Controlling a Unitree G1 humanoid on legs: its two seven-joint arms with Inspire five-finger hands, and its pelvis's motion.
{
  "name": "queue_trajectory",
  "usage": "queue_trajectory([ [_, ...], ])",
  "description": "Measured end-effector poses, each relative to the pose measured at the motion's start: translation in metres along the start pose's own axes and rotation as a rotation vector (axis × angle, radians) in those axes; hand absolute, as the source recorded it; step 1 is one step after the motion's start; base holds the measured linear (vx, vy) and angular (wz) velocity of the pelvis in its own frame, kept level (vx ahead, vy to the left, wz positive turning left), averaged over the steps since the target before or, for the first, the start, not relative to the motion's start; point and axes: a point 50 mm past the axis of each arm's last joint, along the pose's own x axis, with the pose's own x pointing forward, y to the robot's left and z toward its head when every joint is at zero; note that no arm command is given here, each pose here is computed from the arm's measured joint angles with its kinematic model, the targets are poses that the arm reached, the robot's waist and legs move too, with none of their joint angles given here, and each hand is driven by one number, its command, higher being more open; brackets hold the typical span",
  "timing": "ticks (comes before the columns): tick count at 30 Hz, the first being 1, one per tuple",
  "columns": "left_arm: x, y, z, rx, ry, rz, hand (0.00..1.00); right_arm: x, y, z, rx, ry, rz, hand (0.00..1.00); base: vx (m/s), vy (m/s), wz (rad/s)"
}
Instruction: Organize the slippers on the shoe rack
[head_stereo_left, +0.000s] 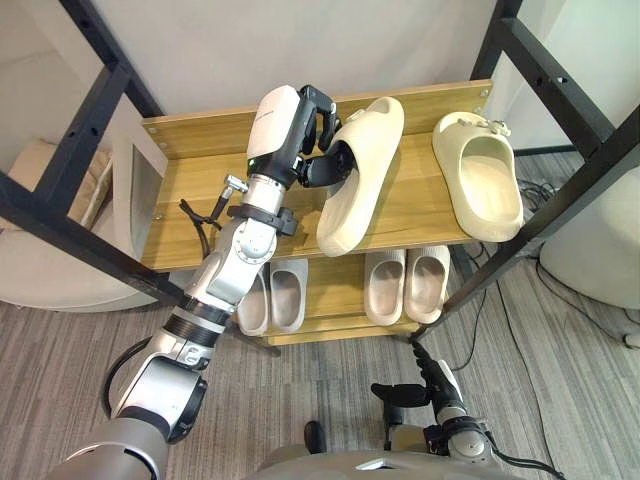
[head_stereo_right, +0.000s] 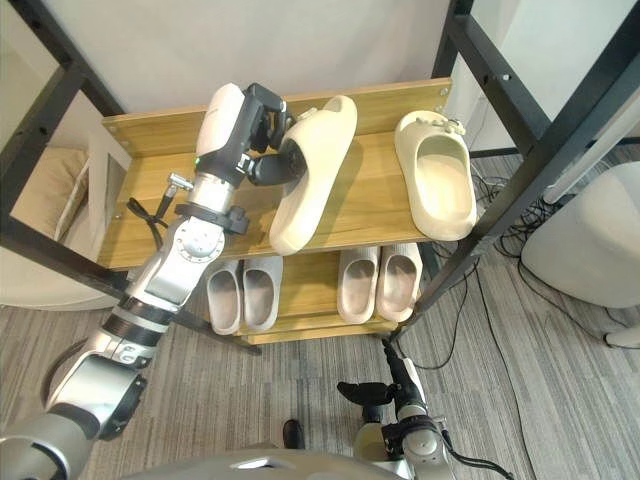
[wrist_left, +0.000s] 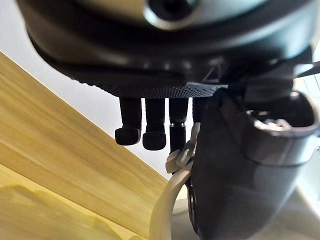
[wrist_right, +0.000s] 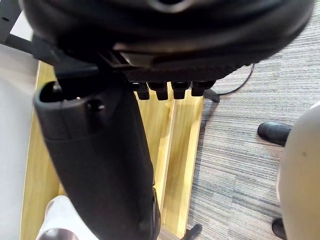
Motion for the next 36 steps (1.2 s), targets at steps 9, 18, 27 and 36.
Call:
queue_trajectory([
  [9, 0.016, -0.016, 0.008, -0.067, 0.023, -0.018, 1.0, 0.0, -0.004, 0.002, 0.025, -0.004, -0.025, 1.0, -0.01, 0.0, 0.03],
  [18, 0.025, -0.014, 0.011, -0.054, 0.019, -0.009, 1.0, 0.001, -0.005, 0.003, 0.027, -0.01, -0.04, 1.0, 0.0, 0.0, 0.01],
  [27, 0.027, -0.023, 0.022, -0.093, -0.006, -0.03, 1.0, 0.0, -0.005, 0.003, 0.047, -0.007, -0.043, 1.0, -0.02, 0.007, 0.07],
  [36, 0.027, -0.036, 0.029, -0.217, 0.005, -0.063, 1.0, 0.0, -0.006, 0.002, 0.062, -0.001, -0.045, 1.0, -0.01, 0.004, 0.06],
])
